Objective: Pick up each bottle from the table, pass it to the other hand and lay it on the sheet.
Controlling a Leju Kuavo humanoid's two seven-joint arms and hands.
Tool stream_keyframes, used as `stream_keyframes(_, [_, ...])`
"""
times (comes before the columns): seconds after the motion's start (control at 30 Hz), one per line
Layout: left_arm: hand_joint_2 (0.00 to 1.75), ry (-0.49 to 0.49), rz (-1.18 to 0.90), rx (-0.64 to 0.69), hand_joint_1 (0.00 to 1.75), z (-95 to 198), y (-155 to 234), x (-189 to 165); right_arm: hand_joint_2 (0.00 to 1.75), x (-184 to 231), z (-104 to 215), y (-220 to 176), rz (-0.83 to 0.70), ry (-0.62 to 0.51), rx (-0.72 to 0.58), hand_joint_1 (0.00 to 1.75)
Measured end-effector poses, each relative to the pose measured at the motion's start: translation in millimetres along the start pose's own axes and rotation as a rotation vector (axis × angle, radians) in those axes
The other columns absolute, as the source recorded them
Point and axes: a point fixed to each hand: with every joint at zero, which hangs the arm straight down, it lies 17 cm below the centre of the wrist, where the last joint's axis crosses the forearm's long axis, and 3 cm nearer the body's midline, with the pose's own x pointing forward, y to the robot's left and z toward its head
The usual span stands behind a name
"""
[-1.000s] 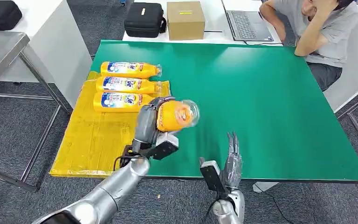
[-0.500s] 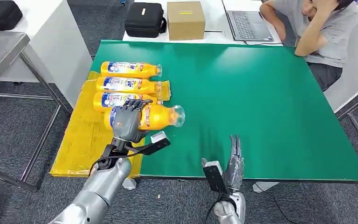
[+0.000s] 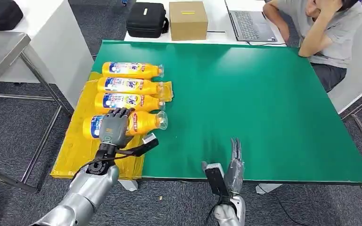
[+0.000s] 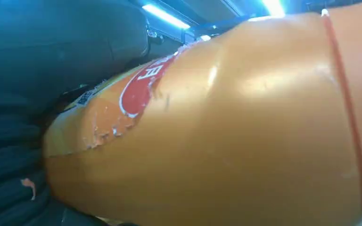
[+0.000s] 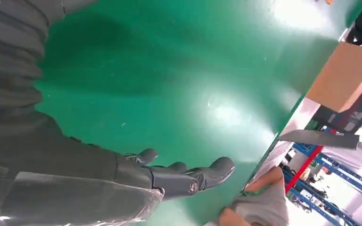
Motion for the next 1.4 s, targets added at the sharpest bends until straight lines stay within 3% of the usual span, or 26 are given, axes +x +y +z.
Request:
stream_keyframes(0.2, [1.75, -0.004, -0.015, -0.016, 1.75, 4, -6, -3, 1.75, -1, 1, 2, -0.001, 0.004, 0.004, 0.0])
stream_keyframes(0.3, [1.75, 0.039, -0.033, -0.038, 1.75, 4, -12, -11, 1.75, -3, 2, 2, -0.013, 0.017, 0.001, 0.0])
stream_keyframes(0.47, [1.75, 0.074, -0.114, -0.181, 1.75, 15, -46, -22, 1.75, -3, 5, 5, -0.023, 0.025, 0.006, 0.0])
stream_keyframes(0.9, [1.75, -0.191, -0.399, -0.411, 1.75, 30, -90, -6, 1.75, -10, 6, 1, -0.042, 0.053, -0.011, 0.0])
stream_keyframes(1.4, [1.75, -0.208, -0.397, -0.393, 1.75, 34, -90, -3, 1.75, -9, 6, 3, -0.037, 0.048, -0.005, 0.0])
